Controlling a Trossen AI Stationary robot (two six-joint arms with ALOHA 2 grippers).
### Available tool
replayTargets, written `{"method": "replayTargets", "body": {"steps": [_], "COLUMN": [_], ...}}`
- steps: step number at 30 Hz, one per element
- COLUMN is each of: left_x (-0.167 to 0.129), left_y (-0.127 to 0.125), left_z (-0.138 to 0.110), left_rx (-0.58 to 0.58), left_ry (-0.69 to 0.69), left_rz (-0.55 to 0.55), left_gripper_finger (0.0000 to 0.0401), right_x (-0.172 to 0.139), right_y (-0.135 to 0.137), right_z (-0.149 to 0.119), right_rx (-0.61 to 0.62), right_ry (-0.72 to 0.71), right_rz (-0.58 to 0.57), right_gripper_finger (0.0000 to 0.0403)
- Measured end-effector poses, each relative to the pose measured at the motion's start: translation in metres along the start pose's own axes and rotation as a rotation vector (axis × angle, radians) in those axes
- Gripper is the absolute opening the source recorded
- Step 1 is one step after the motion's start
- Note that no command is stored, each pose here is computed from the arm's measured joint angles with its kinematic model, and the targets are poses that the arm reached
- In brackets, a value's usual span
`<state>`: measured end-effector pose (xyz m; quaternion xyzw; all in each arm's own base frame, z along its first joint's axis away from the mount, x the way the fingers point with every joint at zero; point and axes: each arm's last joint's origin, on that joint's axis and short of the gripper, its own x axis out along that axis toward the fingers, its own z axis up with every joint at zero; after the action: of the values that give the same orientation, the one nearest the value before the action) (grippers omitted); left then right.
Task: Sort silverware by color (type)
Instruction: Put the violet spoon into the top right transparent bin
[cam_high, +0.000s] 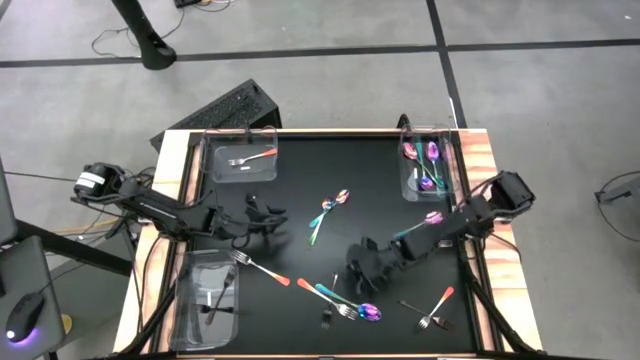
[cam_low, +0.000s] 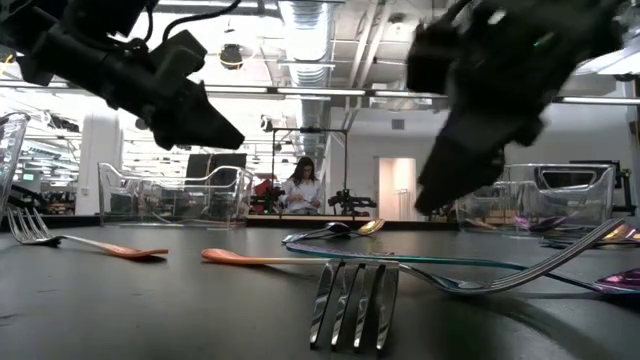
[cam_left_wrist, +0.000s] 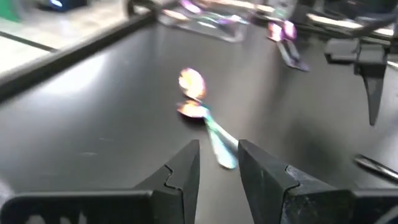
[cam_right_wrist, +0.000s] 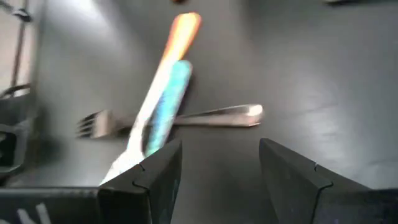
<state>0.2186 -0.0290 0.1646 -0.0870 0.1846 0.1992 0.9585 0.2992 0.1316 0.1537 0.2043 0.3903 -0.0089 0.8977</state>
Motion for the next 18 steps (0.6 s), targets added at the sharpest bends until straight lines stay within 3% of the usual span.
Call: {"method": "replayTargets", "body": {"steps": [6, 11, 18], "left_x": [-0.012, -0.023, -0.034], "left_y": [-0.019, -0.030, -0.041], "left_z": [-0.009, -0.016, -0.022], "left_rx": [0.009, 0.018, 0.015], "left_ry": [0.032, 0.026, 0.022], "left_rz": [-0.101, -0.097, -0.121], "left_gripper_finger": [0.0096, 0.0096, 0.0096], "right_x": [0.010, 0.028, 0.049], "right_y": [0.025, 0.042, 0.058], "right_z": [-0.024, -0.031, -0.029], "right_rx": [-0.033, -0.082, -0.160], "right_ry": [-0.014, 0.023, 0.134], "right_rz": [0.024, 0.035, -0.071], "right_gripper_finger": [0.0232, 0.0232, 0.0224]}}
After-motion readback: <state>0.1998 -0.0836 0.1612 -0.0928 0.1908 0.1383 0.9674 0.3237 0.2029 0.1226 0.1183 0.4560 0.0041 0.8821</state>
